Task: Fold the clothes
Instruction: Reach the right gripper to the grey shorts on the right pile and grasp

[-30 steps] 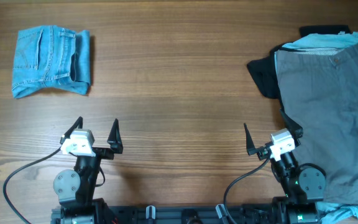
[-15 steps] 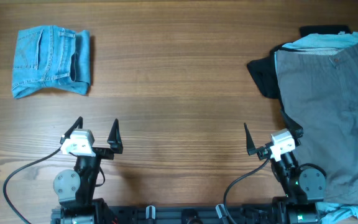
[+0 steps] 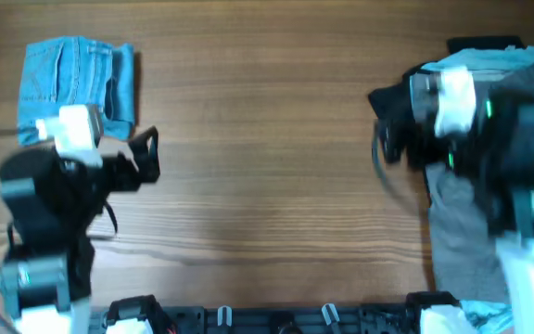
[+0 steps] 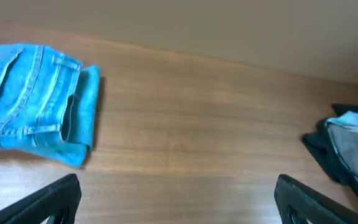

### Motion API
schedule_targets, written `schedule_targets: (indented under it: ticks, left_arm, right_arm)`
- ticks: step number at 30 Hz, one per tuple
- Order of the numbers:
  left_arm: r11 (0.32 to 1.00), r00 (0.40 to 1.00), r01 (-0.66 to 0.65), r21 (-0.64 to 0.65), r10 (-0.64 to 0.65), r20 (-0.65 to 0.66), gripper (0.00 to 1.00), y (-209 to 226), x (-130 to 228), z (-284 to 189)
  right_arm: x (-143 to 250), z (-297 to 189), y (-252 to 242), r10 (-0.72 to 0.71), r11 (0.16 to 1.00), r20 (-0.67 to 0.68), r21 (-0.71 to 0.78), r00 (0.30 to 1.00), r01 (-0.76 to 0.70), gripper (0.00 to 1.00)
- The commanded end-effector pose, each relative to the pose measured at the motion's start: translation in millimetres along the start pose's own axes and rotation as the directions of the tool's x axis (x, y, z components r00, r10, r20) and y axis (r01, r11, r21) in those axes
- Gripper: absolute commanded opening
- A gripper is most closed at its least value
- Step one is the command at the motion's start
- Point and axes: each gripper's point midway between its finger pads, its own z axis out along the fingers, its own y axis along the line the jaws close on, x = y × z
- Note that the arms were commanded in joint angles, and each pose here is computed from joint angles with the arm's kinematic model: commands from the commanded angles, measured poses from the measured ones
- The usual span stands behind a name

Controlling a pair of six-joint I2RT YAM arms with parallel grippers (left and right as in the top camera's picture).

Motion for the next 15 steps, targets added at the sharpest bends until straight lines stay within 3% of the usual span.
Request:
schedule_targets:
  ticks: [1,3,5,10,12,15]
  left_arm:
    - [0.999,0.995,0.032,0.029,-0.029,-0.098,1.00,-3.7,-17.8,22.8]
    - [0.987,0.986,0.067,0.147,-0.043,-0.161,1.00,-21.0,-8.6,32.7]
    - [0.976,0.979,0.091,0.199,-0.051,-0.200,1.00,-28.8,-2.4,36.3]
    - [0.976,0.964,0.120,0.184,-0.070,-0.257,1.00,-27.3,11.0,35.0]
    - [0.976,0.964,0.120,0.184,-0.070,-0.257,1.00,-27.2,11.1,35.0]
    - [0.976,0.964,0.120,0.184,-0.070,-0.258,1.00,-27.2,11.2,35.0]
  right_arm:
    - [-41.1,28.3,-9.6,0.007,1.000,-0.041,-0.013,0.999,-0.007,1.00]
    - [-59.0,59.0,-59.9,0.143,0.977,-0.021,0.165,0.990,-0.137,1.00]
    - [-50.8,92.5,-107.6,0.271,0.922,-0.020,0.291,0.962,-0.254,0.95]
    - [36.6,177.3,-201.2,0.423,0.819,-0.209,0.505,0.882,-0.273,0.80]
    - [70.2,202.2,-220.3,0.466,0.802,-0.269,0.530,0.843,-0.274,0.77]
    - [89.5,219.0,-225.9,0.480,0.800,-0.304,0.537,0.823,-0.269,0.72]
